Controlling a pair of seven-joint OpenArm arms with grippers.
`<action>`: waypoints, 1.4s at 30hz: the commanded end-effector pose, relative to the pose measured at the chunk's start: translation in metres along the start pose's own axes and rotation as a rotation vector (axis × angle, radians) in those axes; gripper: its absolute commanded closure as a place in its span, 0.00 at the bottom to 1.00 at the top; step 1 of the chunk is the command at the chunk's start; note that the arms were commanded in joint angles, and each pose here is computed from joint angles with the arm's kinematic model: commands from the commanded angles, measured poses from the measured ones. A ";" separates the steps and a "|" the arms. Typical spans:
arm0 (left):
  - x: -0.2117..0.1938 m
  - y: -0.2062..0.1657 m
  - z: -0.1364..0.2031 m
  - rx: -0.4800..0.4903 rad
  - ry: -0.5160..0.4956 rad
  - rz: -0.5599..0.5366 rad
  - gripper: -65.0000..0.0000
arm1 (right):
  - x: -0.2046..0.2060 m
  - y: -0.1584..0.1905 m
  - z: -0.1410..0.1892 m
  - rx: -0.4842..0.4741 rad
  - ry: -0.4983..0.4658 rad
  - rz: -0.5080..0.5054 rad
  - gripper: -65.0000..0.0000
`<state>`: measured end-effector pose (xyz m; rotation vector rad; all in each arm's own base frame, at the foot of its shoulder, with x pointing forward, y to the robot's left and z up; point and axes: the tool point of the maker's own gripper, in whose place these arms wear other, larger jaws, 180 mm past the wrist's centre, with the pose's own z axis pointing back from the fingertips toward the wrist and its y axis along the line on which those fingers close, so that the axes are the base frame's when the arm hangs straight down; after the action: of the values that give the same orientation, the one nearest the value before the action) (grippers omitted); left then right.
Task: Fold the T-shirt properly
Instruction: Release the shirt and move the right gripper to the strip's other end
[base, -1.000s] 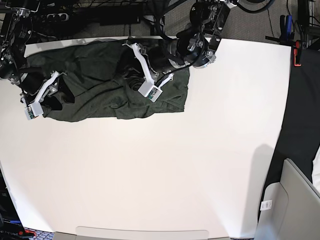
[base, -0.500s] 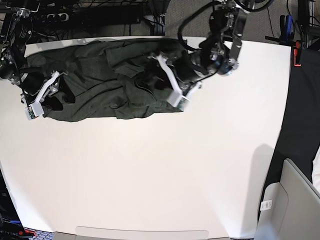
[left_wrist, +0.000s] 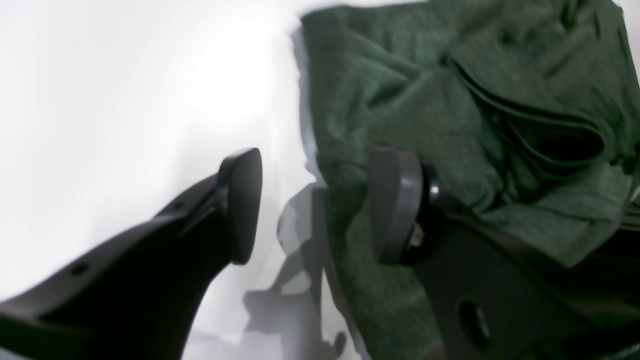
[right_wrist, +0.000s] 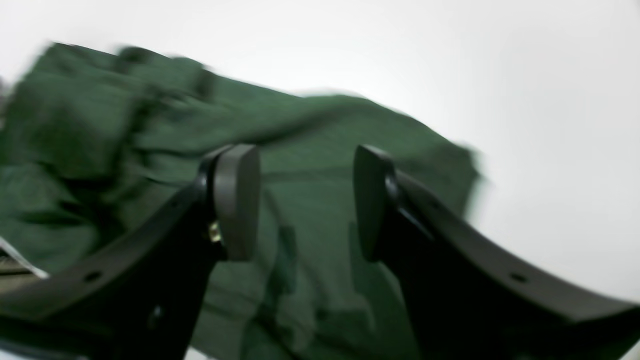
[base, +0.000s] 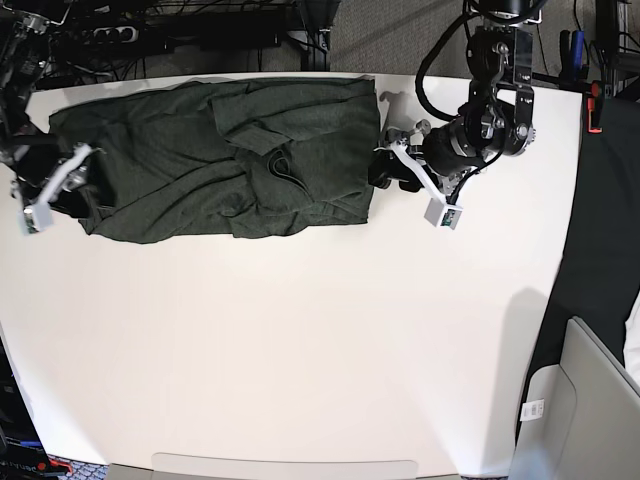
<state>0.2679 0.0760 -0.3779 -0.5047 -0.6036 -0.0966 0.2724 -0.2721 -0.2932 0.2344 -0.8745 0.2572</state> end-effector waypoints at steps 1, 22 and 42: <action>0.004 -0.003 0.001 -0.015 -0.018 -0.001 0.49 | 0.016 -0.010 0.012 -0.030 -0.044 0.020 0.58; -0.028 -0.023 -0.015 -0.127 0.046 0.143 0.49 | 0.011 -0.067 0.062 -0.234 -0.031 -0.012 0.58; -0.011 -0.025 -0.021 -0.184 0.028 0.192 0.97 | -0.048 -0.126 0.064 -0.452 0.227 -0.062 0.57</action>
<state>0.2560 0.0428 -0.3988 -0.7194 -0.4816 0.0258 0.2296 -0.4101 -0.3199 -0.1564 -0.6419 0.0035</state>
